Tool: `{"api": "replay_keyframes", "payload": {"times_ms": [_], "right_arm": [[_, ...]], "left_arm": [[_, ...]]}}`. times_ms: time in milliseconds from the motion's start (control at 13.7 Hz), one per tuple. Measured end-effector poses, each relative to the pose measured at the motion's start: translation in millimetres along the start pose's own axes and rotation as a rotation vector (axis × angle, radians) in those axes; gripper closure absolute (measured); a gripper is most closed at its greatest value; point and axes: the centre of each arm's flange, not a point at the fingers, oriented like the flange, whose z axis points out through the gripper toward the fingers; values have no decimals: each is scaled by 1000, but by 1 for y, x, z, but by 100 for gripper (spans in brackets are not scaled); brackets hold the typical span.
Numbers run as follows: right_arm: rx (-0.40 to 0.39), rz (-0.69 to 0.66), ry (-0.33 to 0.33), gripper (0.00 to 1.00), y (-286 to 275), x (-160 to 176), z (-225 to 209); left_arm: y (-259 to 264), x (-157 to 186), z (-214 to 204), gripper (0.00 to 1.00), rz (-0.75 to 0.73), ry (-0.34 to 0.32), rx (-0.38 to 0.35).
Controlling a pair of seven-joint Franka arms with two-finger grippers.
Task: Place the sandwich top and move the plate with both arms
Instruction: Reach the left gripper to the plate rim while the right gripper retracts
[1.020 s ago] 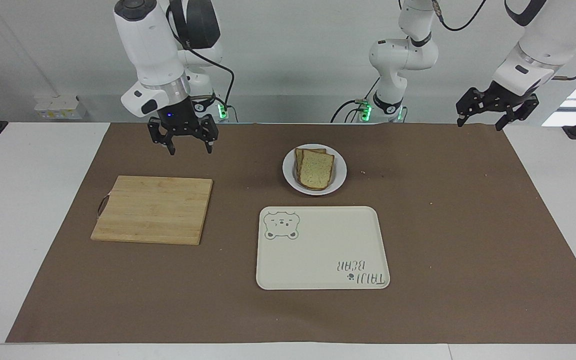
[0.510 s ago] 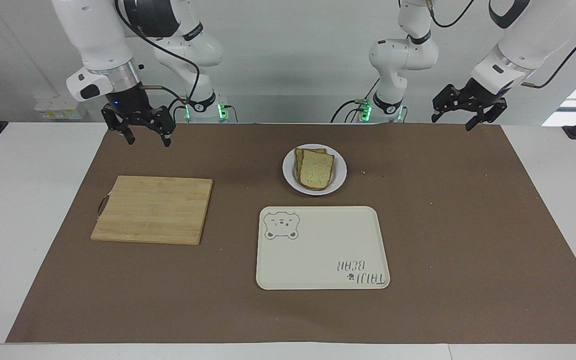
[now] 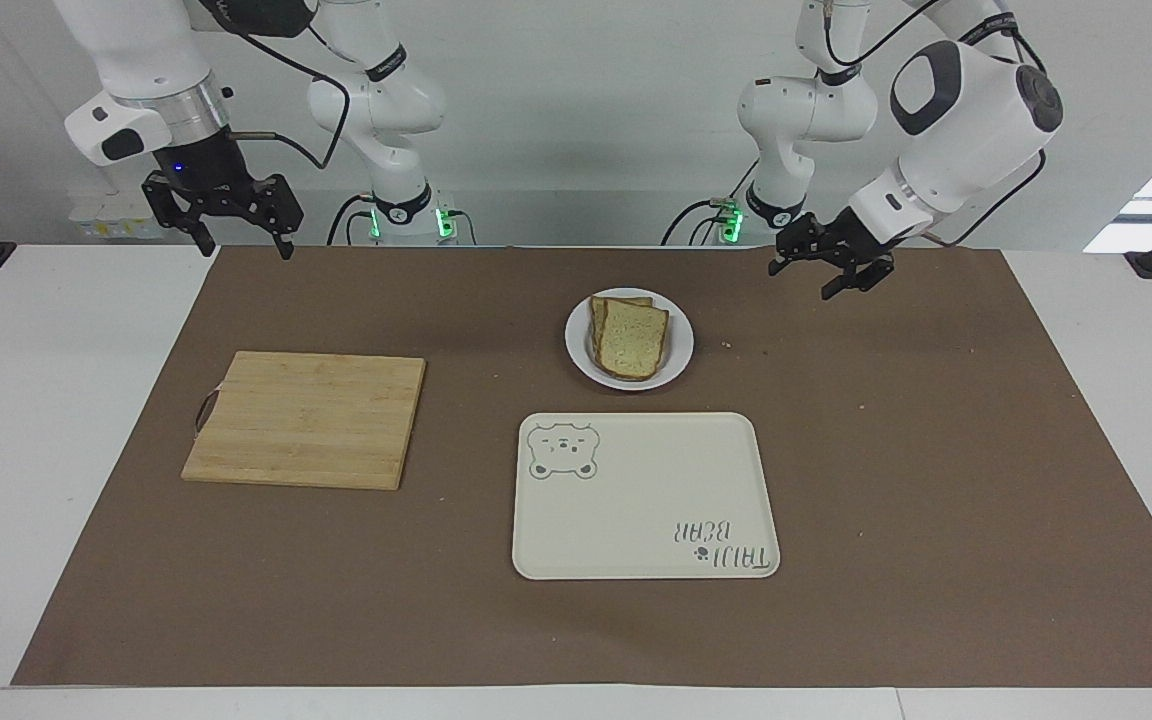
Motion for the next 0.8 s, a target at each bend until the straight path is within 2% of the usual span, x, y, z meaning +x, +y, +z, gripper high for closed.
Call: {"api": "replay_keyframes", "payload": {"times_ms": [219, 292, 364, 437, 656, 729, 802], "right_arm": [[0, -2, -3, 0, -1, 1, 1], [0, -3, -3, 0, -2, 1, 1], [0, -4, -3, 0, -2, 1, 1], [0, -5, -3, 0, -2, 1, 1], [0, -5, -6, 0, -2, 1, 2], [0, -5, -7, 0, -2, 1, 2], [0, -5, -7, 0, -2, 1, 2]], "left_arm": [[-21, -13, 52, 9, 28, 20, -183], [-30, -19, 70, 9, 40, 26, -235], [-39, -24, 87, 14, 47, 31, -275], [-48, -28, 104, 14, 49, 35, -316], [-65, -34, 139, 27, 63, 49, -405], [-71, -36, 150, 27, 59, 54, -430], [-75, -36, 159, 31, 59, 58, -448]]}}
